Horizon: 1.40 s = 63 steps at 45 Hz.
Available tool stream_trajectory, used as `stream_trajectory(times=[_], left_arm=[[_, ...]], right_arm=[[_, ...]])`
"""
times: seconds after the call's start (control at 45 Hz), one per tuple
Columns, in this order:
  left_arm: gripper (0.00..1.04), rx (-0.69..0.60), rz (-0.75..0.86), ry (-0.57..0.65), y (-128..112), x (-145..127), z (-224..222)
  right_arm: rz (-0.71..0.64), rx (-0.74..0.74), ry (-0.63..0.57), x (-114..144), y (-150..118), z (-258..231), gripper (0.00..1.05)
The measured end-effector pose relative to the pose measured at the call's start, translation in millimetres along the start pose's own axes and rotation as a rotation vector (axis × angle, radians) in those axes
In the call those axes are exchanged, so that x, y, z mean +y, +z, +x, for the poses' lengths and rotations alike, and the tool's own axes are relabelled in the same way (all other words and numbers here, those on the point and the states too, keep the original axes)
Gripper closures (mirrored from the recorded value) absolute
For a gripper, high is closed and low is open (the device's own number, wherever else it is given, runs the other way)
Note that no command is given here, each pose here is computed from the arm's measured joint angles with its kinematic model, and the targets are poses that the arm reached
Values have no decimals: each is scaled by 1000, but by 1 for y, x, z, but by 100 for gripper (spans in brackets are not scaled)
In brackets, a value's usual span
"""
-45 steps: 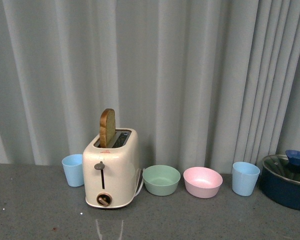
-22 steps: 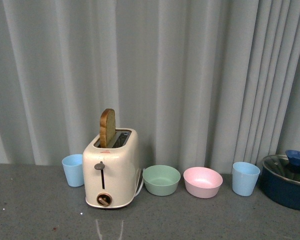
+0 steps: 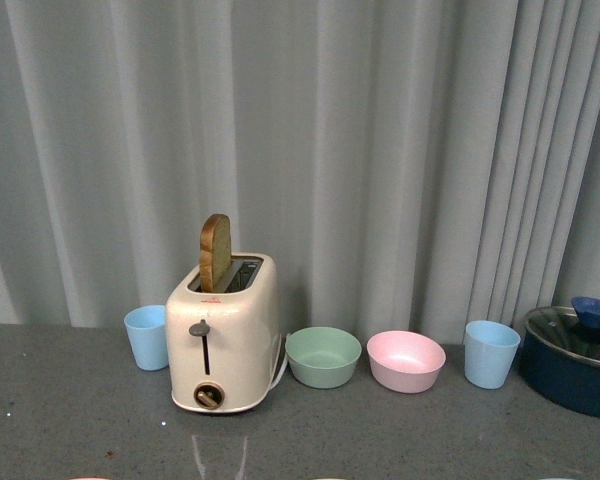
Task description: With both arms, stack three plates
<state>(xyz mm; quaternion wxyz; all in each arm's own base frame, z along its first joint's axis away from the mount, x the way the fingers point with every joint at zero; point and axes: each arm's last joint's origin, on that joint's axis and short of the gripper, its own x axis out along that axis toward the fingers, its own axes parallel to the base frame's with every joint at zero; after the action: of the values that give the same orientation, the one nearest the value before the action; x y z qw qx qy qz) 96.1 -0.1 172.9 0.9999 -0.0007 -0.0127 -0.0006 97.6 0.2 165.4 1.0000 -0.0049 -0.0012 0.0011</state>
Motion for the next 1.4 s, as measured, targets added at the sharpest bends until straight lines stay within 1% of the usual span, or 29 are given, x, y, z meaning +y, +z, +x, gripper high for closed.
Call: stream_trajectory(times=[0.089, 0.133, 0.156, 0.178, 0.2, 0.244, 0.267, 0.311, 0.333, 0.4, 0.422, 0.467, 0.511, 0.533, 0.556, 0.578, 0.644, 0.689, 0.733, 0.822, 0.978, 1.178, 1.311, 1.4], left_arm=[[7, 3, 0, -5, 0, 0, 0], [7, 133, -10, -96, -2, 1, 1], [7, 250, -35, -165, -2, 2, 2], [7, 318, -64, -201, 0, 4, 3], [7, 346, -79, -210, 3, 6, 5], [7, 360, -100, -254, 12, 10, 10], [7, 349, -101, -266, 21, 12, 15], [7, 323, -88, -269, 33, 14, 22], [7, 297, -68, -260, 45, 16, 29], [7, 244, -15, -279, 78, 21, 60], [7, 256, 5, -290, 85, 22, 76], [7, 298, 23, -289, 87, 25, 100], [7, 386, 41, -267, 80, 30, 131], [7, 424, 39, -276, 75, 31, 141], [7, 436, 35, -277, 73, 32, 143], [7, 483, 32, -280, 66, 34, 154], [7, 570, 42, -266, 49, 39, 178], [7, 617, 41, -264, 39, 42, 192], [7, 653, 48, -236, 30, 47, 204], [7, 708, 55, -225, 14, 55, 219], [7, 808, 55, -211, -22, 70, 229], [7, 903, 13, -179, -59, 93, 229], [7, 930, 9, -157, -69, 112, 230], [7, 944, 18, -151, -74, 119, 231]], right_arm=[[0, 0, 0, 0, 0, 0, 7], [0, 0, -1, 0, 0, 0, 7], [0, 0, 0, 0, 0, 0, 7], [0, 0, 2, 0, 0, 0, 7], [0, 0, 4, 0, 0, 0, 7], [0, 0, 0, 0, 0, 0, 7], [0, 0, -1, 0, 0, 0, 7], [0, 0, 0, 0, 0, 0, 7], [0, 0, 0, 0, 0, 0, 7], [0, 0, 0, 0, 0, 0, 7], [0, 0, 1, 0, 0, 0, 7], [0, 0, 0, 0, 0, 0, 7], [0, 0, 0, 0, 0, 0, 7], [0, 0, 0, 0, 0, 0, 7], [0, 0, 0, 0, 0, 0, 7], [0, 0, 0, 0, 0, 0, 7], [0, 0, 0, 0, 0, 0, 7], [0, 0, 0, 0, 0, 0, 7], [0, 0, 0, 0, 0, 0, 7], [0, 0, 0, 0, 0, 0, 7], [0, 0, 0, 0, 0, 0, 7], [0, 0, 0, 0, 0, 0, 7], [0, 0, 0, 0, 0, 0, 7], [0, 0, 0, 0, 0, 0, 7]])
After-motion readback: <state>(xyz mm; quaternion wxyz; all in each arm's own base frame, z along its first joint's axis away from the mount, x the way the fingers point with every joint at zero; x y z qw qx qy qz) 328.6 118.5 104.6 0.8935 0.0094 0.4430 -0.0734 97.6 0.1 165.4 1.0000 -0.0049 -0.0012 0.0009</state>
